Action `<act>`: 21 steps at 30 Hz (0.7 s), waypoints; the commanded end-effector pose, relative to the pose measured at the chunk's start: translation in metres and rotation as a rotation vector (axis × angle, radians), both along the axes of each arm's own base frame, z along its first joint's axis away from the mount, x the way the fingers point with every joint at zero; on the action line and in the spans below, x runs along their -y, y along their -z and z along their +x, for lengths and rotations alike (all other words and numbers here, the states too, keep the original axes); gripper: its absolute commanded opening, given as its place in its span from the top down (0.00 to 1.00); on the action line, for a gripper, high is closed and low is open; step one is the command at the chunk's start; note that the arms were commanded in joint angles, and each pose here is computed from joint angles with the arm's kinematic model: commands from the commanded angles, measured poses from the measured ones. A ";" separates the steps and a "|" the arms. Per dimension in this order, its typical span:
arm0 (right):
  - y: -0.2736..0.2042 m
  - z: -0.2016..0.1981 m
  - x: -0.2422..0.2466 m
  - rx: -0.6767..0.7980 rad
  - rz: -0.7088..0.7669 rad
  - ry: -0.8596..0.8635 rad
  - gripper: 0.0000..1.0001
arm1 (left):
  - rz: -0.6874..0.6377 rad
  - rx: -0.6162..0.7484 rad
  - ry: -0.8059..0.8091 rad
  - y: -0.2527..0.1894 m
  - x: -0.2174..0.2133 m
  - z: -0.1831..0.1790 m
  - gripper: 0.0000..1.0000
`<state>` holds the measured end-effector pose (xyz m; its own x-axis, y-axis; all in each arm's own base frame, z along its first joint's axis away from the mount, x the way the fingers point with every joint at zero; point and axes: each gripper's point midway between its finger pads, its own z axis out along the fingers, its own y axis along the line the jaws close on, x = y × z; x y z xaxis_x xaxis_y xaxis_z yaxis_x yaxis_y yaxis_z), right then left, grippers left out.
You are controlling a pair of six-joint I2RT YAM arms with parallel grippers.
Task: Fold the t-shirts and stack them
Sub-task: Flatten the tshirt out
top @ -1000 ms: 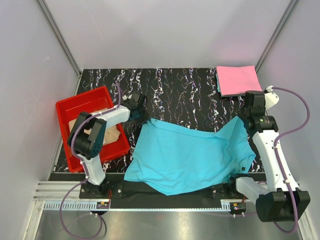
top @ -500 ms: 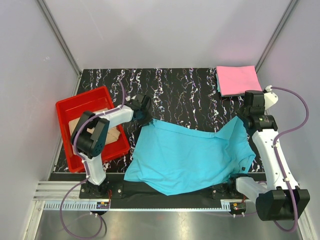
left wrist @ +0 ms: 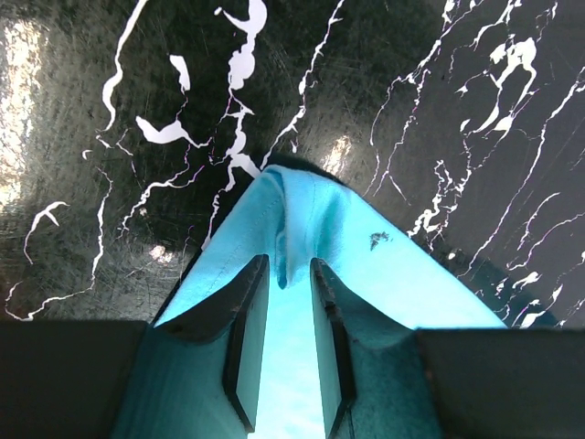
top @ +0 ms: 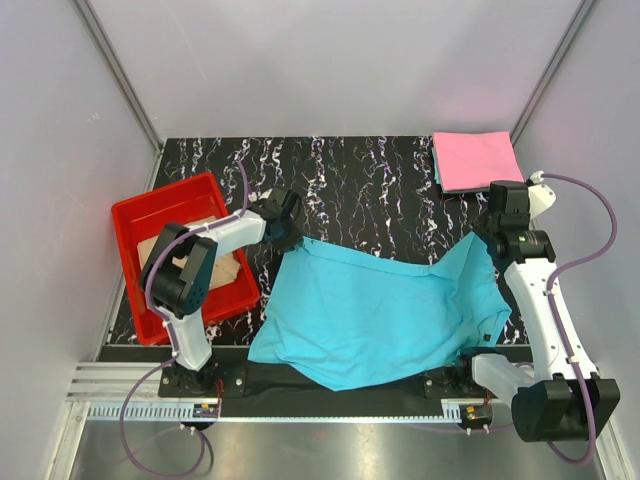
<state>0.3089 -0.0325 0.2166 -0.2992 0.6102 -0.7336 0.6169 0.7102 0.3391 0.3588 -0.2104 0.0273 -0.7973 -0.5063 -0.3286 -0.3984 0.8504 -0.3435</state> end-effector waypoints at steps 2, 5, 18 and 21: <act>-0.013 0.004 -0.001 0.060 0.017 0.007 1.00 | -0.007 0.071 -0.008 -0.021 0.002 0.013 0.71; -0.015 0.003 0.000 0.062 0.014 0.009 1.00 | -0.013 0.065 -0.005 -0.018 0.004 0.013 0.71; -0.006 0.003 0.000 0.050 0.016 0.012 1.00 | 0.007 0.021 -0.009 -0.005 0.005 0.008 0.75; -0.007 0.003 0.000 0.056 0.017 0.014 1.00 | 0.007 0.025 -0.014 -0.006 0.006 0.010 0.75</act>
